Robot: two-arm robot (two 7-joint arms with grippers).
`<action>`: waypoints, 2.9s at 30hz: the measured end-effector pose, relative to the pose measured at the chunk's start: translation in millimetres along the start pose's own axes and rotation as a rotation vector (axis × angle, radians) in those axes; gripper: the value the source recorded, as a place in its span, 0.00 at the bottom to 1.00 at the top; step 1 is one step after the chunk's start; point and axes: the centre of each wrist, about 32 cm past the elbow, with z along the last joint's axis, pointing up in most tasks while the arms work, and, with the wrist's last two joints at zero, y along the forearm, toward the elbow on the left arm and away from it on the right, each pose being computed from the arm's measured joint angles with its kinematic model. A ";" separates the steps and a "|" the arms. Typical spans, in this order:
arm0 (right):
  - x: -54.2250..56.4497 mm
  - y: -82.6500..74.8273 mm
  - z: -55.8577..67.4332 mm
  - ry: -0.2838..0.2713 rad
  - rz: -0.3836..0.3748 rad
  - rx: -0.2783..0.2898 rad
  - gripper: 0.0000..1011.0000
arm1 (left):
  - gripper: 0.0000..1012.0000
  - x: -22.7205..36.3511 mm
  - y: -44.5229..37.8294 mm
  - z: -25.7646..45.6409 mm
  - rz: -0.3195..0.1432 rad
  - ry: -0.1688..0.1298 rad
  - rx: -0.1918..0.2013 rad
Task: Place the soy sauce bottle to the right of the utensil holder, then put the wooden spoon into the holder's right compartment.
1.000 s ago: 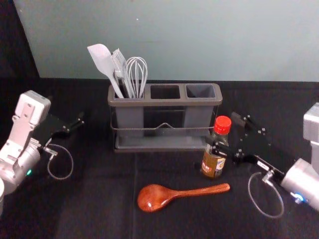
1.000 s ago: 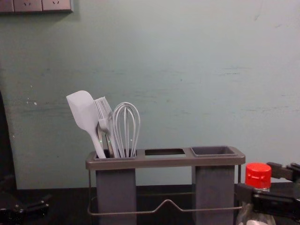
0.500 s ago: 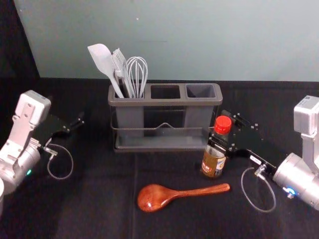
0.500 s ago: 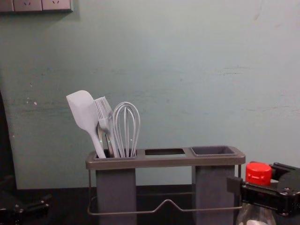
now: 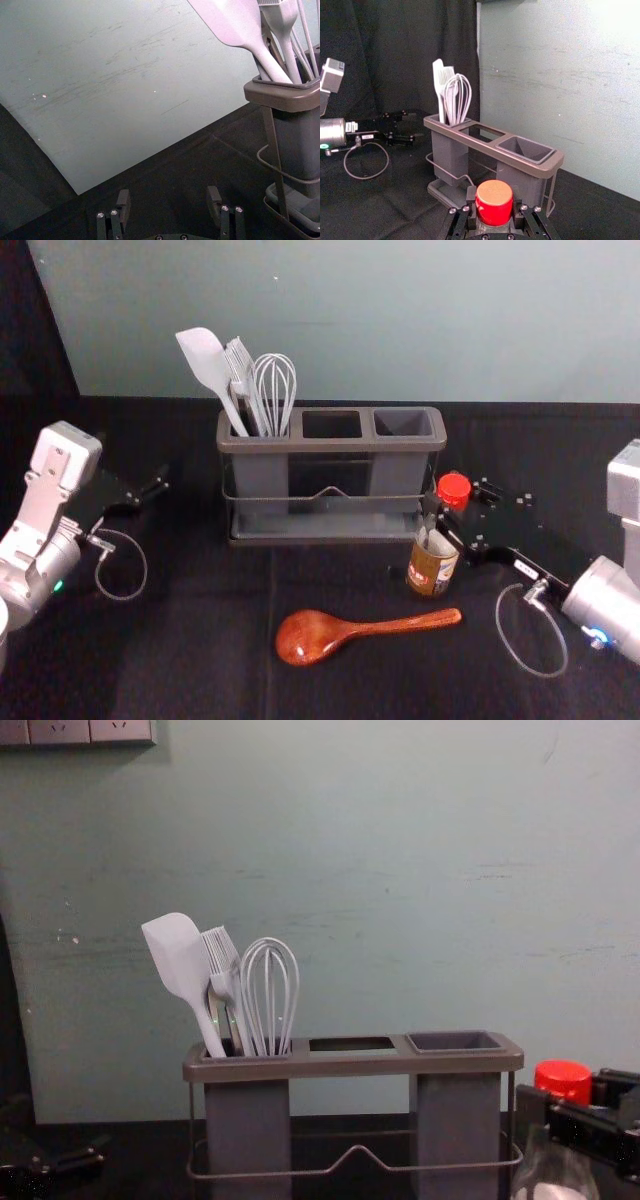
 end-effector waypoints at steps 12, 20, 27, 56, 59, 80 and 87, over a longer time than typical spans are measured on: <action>9.0 -13.1 15.0 -0.028 -0.057 0.003 0.39 | 0.99 0.0 0.0 0.0 0.000 0.000 0.000; 31.5 -13.5 13.2 -0.009 -0.127 -0.017 0.39 | 0.99 0.0 0.0 0.0 0.000 0.000 0.000; 45.7 -2.8 10.6 0.007 -0.139 -0.025 0.39 | 0.99 0.0 0.0 0.0 0.000 0.000 0.000; 67.4 35.1 -0.7 0.011 -0.134 -0.007 0.39 | 0.99 0.0 0.0 0.0 0.000 0.000 0.000; 67.2 37.1 -2.6 0.012 -0.134 -0.009 0.39 | 0.99 0.0 0.0 0.0 0.000 0.000 0.000; 58.5 15.1 22.6 -0.031 -0.143 0.042 0.91 | 0.99 0.0 0.0 0.0 0.000 0.000 0.000; 41.7 -6.2 32.8 -0.046 -0.098 -0.003 0.99 | 0.99 0.0 0.0 0.0 0.000 0.000 0.000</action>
